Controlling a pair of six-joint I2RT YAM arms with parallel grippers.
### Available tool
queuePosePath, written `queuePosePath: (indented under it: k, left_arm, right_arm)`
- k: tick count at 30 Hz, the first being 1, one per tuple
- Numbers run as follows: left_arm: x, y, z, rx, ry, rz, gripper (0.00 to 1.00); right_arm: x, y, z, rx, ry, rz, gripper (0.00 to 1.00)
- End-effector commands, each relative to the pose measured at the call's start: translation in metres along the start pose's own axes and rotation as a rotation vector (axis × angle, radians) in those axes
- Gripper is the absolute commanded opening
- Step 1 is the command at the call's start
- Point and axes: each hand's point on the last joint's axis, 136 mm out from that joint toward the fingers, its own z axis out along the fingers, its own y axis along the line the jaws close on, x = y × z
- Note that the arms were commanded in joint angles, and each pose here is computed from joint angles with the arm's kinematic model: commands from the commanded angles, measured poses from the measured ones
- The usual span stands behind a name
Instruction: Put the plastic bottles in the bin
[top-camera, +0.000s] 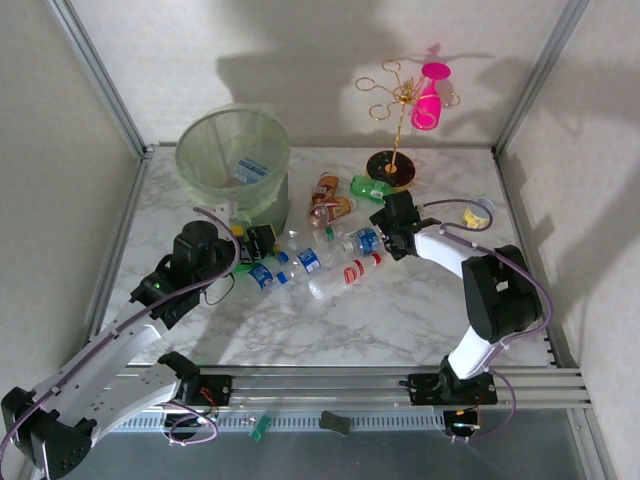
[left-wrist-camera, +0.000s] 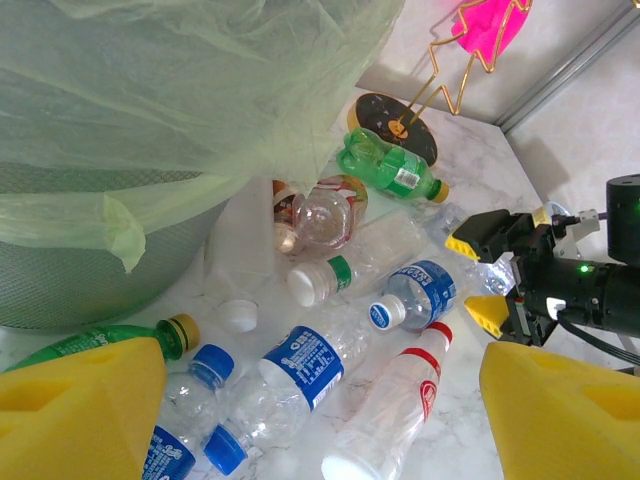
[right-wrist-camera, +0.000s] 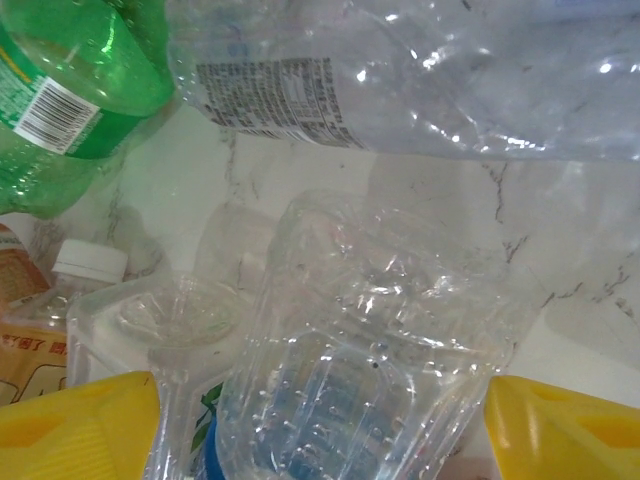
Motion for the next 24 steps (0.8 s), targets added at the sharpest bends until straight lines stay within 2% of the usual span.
queuePosePath:
  k: [1, 11, 21, 24]
  left_arm:
    - [-0.001, -0.003, -0.003, 0.012, -0.021, 0.020, 0.82]
    - [0.004, -0.005, 0.001, 0.018, -0.003, 0.027, 0.81]
    - [0.003, -0.003, 0.000, 0.007, -0.011, 0.034, 0.81]
    - [0.003, -0.002, 0.000, -0.001, -0.012, 0.033, 0.81]
  right_arm:
    - [-0.004, -0.004, 0.010, 0.012, -0.005, 0.036, 0.83]
    - [-0.004, -0.011, 0.018, 0.008, 0.005, 0.074, 0.74]
    - [-0.003, -0.011, 0.004, -0.026, 0.013, 0.103, 0.53]
    - [-0.006, -0.009, -0.006, -0.048, 0.000, 0.110, 0.51]
